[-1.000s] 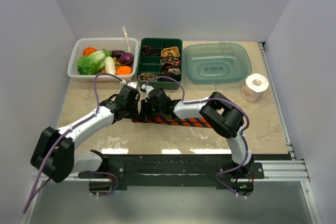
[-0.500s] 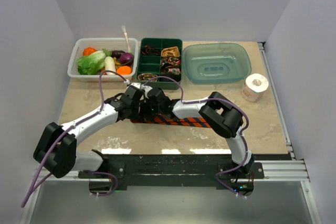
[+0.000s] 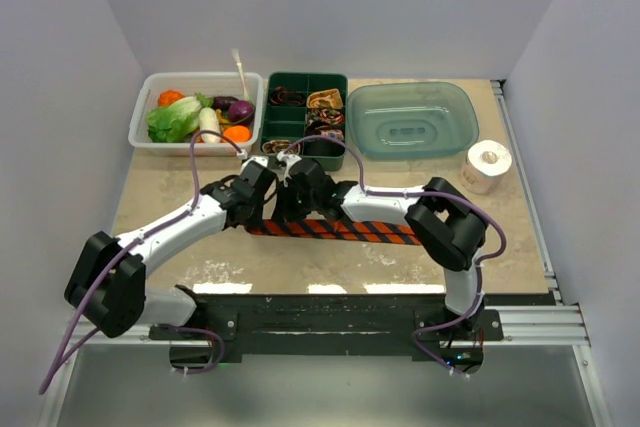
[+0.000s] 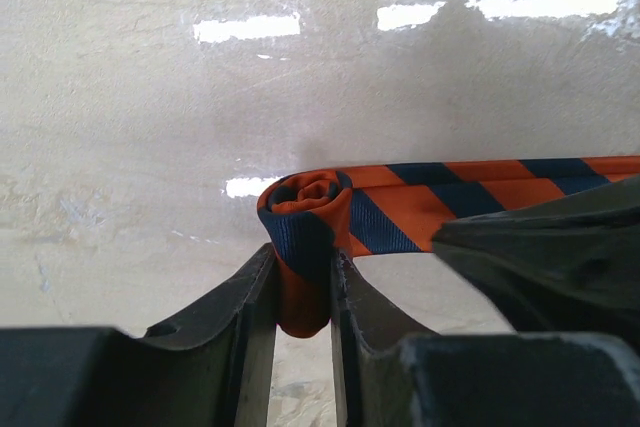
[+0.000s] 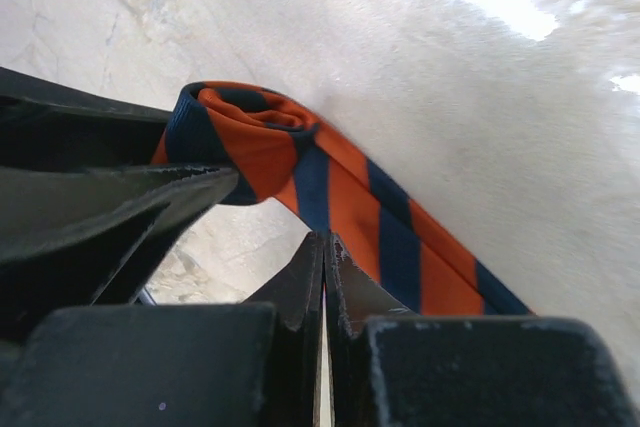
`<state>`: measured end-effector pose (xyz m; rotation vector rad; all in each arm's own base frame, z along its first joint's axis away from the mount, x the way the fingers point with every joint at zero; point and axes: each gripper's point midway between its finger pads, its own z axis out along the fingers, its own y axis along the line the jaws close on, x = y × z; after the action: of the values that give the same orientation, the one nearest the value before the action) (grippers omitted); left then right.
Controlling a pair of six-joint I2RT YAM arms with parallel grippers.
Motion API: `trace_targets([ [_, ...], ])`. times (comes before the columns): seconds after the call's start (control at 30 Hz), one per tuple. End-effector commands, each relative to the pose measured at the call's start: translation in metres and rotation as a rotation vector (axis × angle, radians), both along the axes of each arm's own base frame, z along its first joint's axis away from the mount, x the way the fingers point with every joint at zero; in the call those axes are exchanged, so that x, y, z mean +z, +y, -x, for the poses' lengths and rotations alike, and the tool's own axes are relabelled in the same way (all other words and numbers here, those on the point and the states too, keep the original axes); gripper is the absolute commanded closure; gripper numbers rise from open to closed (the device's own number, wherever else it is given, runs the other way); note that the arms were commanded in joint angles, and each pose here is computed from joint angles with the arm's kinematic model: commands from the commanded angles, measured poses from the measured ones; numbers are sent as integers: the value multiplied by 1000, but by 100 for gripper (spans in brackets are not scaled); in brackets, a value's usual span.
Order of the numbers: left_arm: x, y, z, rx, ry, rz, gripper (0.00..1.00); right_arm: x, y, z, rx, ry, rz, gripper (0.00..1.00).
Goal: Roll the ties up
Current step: Roll the tie at the center of the board.
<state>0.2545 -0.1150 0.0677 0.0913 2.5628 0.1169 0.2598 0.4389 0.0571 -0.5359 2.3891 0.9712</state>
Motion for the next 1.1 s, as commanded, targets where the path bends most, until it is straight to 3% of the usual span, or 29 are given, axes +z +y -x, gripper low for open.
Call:
trace_targets([
  [0.0,4,4,-1,9,3,-43,100,27,-17,-19,-59,-71,-18,100],
  [0.63,-26,-24,11,-46,95,-147,99,21,-60,-32,-135,-70,22,100],
  [1.03,-35,-51,14,-63,76,-154,72,13,-63,-29,-133,-61,32,100],
  [1.07,-34,-54,12,-63,66,-140,65,13,-64,-28,-133,-60,34,100],
])
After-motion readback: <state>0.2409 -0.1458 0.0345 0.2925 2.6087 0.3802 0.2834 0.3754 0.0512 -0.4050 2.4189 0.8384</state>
